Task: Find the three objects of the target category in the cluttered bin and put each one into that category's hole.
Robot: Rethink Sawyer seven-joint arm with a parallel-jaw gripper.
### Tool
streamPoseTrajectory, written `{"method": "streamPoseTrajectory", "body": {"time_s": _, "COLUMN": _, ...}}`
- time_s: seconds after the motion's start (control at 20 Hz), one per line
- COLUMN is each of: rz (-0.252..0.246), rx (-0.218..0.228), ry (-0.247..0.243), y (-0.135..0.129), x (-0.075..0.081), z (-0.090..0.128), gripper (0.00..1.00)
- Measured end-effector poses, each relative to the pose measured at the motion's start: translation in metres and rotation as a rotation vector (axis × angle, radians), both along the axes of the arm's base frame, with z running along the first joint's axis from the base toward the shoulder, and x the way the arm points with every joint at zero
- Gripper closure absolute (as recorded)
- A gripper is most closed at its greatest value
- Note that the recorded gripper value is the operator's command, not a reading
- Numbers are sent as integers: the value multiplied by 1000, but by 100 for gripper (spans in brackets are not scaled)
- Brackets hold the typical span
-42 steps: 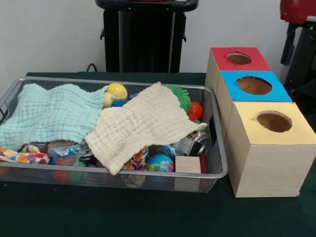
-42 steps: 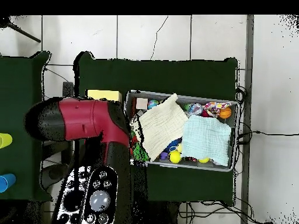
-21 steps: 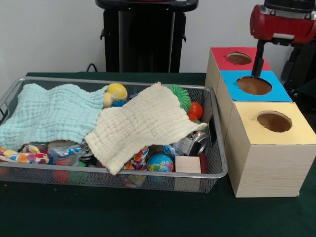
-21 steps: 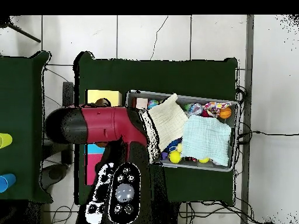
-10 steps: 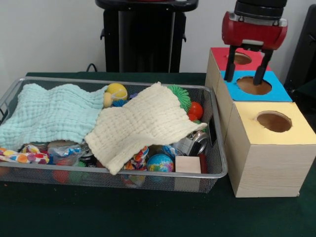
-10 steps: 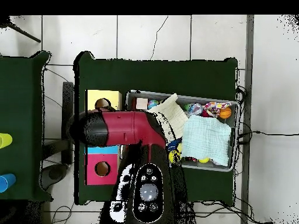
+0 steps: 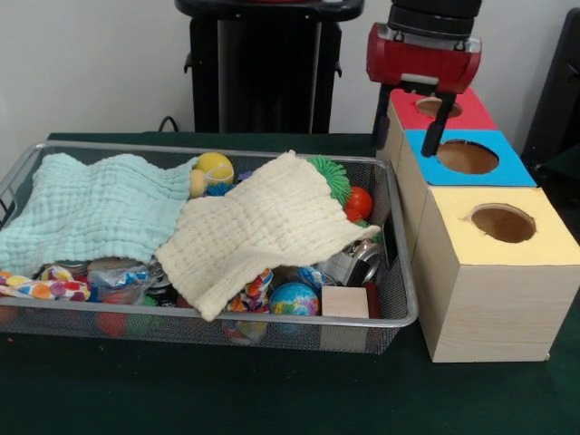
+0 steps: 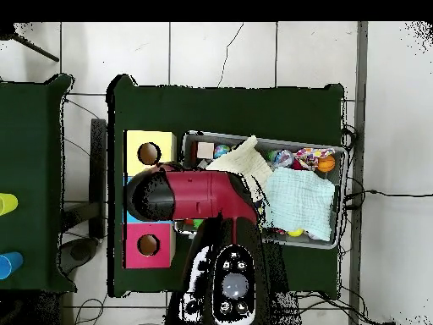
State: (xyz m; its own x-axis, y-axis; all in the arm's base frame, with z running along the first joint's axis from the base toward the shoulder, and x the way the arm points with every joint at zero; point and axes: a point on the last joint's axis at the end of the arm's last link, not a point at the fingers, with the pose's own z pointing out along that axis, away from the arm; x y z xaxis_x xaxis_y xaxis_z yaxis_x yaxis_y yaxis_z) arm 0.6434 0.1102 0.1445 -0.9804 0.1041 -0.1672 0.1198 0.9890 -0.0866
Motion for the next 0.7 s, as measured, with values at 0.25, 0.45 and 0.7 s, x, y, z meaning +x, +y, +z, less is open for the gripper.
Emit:
{"method": "streamPoseTrajectory", "body": {"time_s": 0.25, "rz": -15, "rx": 6, "ry": 13, "y": -18, "x": -8, "z": -8, "gripper": 0}}
{"method": "streamPoseTrajectory", "body": {"time_s": 0.45, "rz": -38, "rx": 20, "ry": 24, "y": -41, "x": -10, "z": -15, "gripper": 0}}
{"method": "streamPoseTrajectory", "body": {"time_s": 0.7, "rz": -78, "rx": 36, "ry": 35, "y": -75, "x": -20, "z": -24, "gripper": 0}}
